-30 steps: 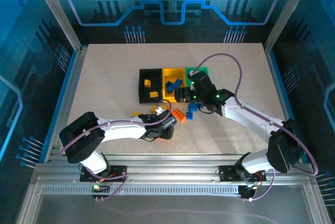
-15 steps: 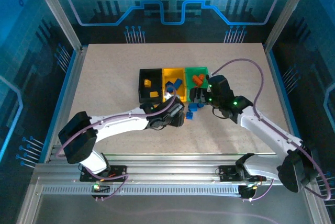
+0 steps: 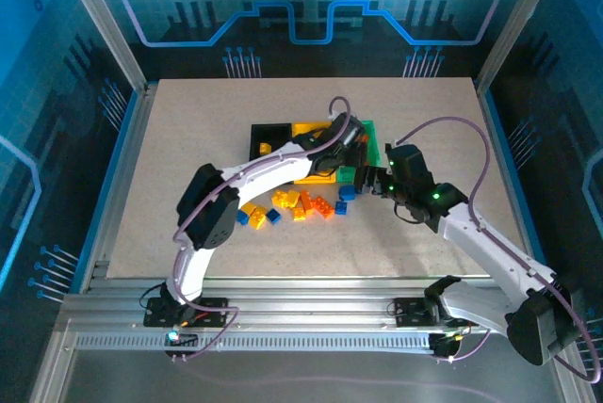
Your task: Sort the legos into containers by color
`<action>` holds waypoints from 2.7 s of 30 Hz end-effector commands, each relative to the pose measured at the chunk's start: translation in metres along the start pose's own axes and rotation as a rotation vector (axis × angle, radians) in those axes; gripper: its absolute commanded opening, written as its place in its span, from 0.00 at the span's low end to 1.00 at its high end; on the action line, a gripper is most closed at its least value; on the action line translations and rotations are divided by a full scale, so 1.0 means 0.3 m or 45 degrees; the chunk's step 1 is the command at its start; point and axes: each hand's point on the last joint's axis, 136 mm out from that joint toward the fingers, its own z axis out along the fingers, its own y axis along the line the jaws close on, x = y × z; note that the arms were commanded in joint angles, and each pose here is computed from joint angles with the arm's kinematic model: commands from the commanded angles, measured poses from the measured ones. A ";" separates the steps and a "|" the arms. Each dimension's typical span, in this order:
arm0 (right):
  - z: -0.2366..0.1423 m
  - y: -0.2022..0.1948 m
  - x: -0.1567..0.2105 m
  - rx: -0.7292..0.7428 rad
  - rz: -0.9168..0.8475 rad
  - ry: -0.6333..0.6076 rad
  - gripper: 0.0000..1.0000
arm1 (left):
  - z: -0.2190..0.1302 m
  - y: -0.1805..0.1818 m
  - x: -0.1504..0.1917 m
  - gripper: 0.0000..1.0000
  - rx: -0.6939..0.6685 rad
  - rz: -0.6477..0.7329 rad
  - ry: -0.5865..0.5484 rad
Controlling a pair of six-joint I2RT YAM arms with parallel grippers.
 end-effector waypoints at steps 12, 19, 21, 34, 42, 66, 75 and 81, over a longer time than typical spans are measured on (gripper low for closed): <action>0.022 -0.041 0.077 0.017 0.046 0.075 0.88 | 0.059 -0.057 -0.193 0.99 0.079 -0.134 -0.029; 0.080 0.007 0.146 -0.026 0.022 0.157 0.83 | -0.206 -0.059 -0.263 0.99 0.240 -0.238 -0.158; 0.104 0.021 0.170 -0.009 0.019 0.177 0.83 | -0.289 -0.026 -0.223 0.99 0.269 -0.262 -0.180; 0.285 0.065 0.283 0.249 0.098 0.219 0.63 | -0.600 0.353 0.311 0.99 0.147 -0.401 -0.067; 0.356 0.064 0.318 0.303 0.110 0.262 0.62 | -0.707 0.494 0.468 0.99 0.097 -0.456 -0.079; 0.316 0.015 0.327 0.369 -0.045 0.341 0.30 | -0.694 0.579 0.527 0.99 -0.032 -0.428 -0.064; 0.237 0.278 0.131 0.032 -0.295 0.274 0.30 | -0.686 0.654 0.588 0.99 -0.157 -0.446 -0.023; 0.389 0.356 0.000 0.079 -0.294 0.259 0.32 | -0.701 0.698 0.623 0.99 -0.231 -0.471 0.015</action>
